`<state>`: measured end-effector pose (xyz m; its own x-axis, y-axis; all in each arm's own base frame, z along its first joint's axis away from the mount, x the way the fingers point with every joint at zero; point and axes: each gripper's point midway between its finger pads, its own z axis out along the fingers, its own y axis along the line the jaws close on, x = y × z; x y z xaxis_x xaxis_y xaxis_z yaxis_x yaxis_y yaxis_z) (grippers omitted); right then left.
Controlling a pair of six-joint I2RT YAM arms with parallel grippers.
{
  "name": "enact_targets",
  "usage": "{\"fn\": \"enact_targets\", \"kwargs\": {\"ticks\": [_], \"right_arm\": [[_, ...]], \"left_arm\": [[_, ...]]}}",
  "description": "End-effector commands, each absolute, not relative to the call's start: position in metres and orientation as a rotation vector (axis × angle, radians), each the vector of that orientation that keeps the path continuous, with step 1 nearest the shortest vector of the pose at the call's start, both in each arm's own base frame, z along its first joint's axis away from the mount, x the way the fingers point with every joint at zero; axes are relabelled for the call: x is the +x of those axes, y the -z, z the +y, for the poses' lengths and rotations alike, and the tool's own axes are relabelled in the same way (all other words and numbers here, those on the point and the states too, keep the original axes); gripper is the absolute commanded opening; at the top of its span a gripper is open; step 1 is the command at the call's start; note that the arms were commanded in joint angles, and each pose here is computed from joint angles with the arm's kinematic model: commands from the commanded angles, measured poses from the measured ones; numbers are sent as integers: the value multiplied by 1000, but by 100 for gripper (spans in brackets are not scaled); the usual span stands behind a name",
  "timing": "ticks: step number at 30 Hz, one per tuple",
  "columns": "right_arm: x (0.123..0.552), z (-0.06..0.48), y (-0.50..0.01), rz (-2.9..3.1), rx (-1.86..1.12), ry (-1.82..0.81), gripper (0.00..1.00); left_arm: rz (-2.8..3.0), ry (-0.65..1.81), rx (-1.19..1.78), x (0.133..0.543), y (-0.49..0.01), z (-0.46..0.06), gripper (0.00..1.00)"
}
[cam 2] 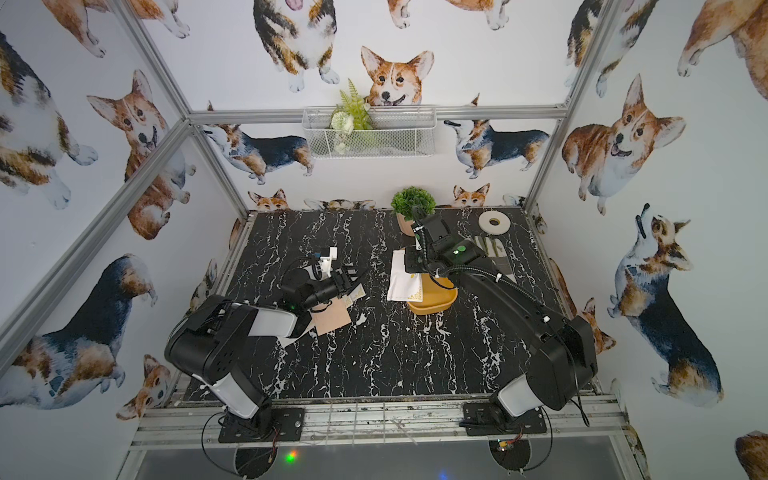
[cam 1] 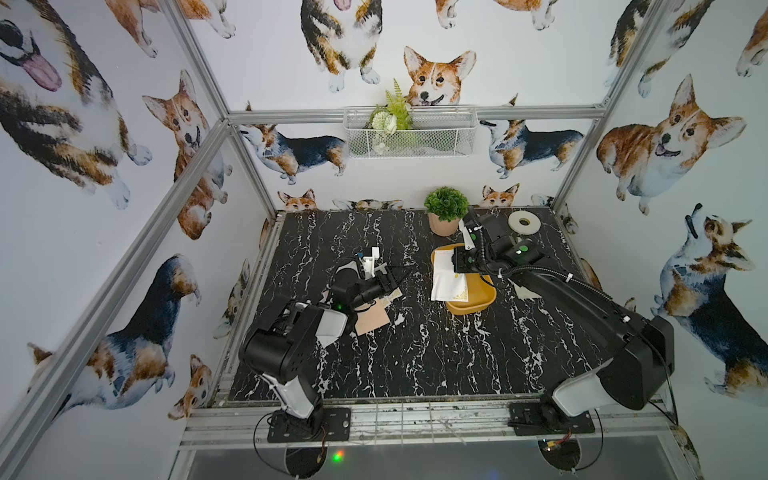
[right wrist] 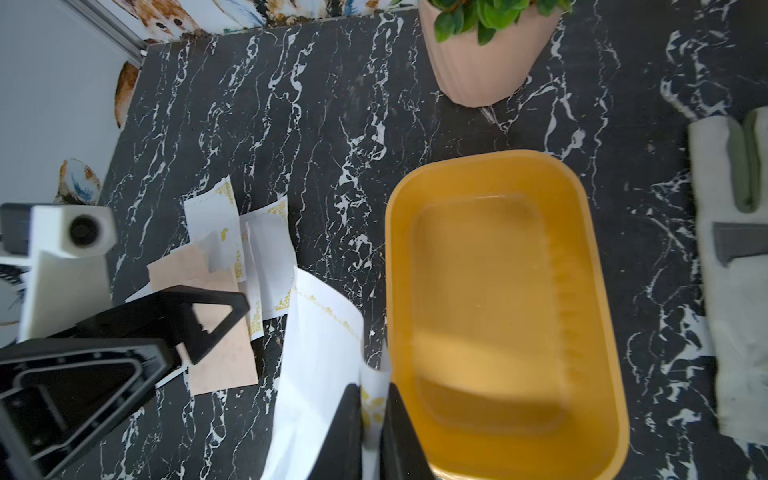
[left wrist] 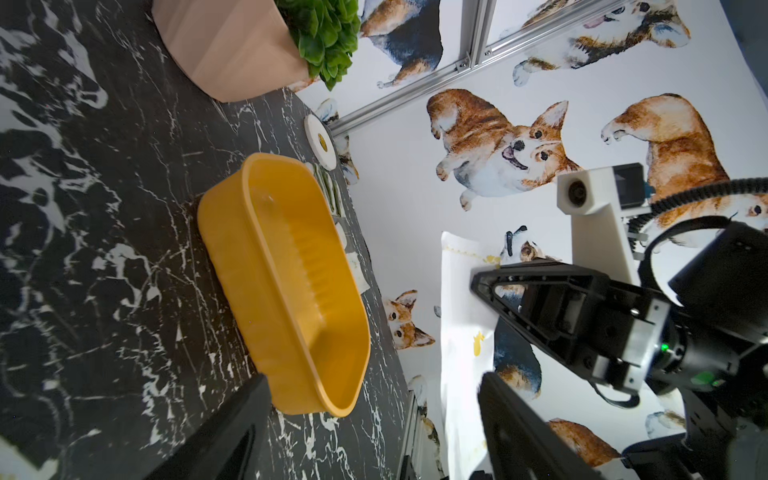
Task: Take out the stationery paper from the storage box
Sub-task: Pick up the stationery paper from the storage box.
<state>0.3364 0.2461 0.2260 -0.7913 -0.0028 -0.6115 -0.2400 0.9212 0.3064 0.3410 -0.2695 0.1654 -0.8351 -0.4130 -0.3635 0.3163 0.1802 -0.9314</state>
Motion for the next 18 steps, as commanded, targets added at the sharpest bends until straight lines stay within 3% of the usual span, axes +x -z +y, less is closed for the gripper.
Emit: {"fn": "enact_targets", "kwargs": {"ticks": [1, 9, 11, 18], "right_arm": [[336, 266, -232, 2417, -164, -582, 15], [338, 279, -226, 2431, -198, -555, 15], [340, 279, -225, 2433, -200, -541, 15], [343, 276, -217, 2450, -211, -485, 16]], "left_arm": [[1766, 1819, 6, 335, -198, -290, 78], [1763, 1875, 76, 329, -203, -322, 74], [1767, 1885, 88, 328, -202, -326, 63], [1752, 1916, 119, 324, -212, -333, 12]]}}
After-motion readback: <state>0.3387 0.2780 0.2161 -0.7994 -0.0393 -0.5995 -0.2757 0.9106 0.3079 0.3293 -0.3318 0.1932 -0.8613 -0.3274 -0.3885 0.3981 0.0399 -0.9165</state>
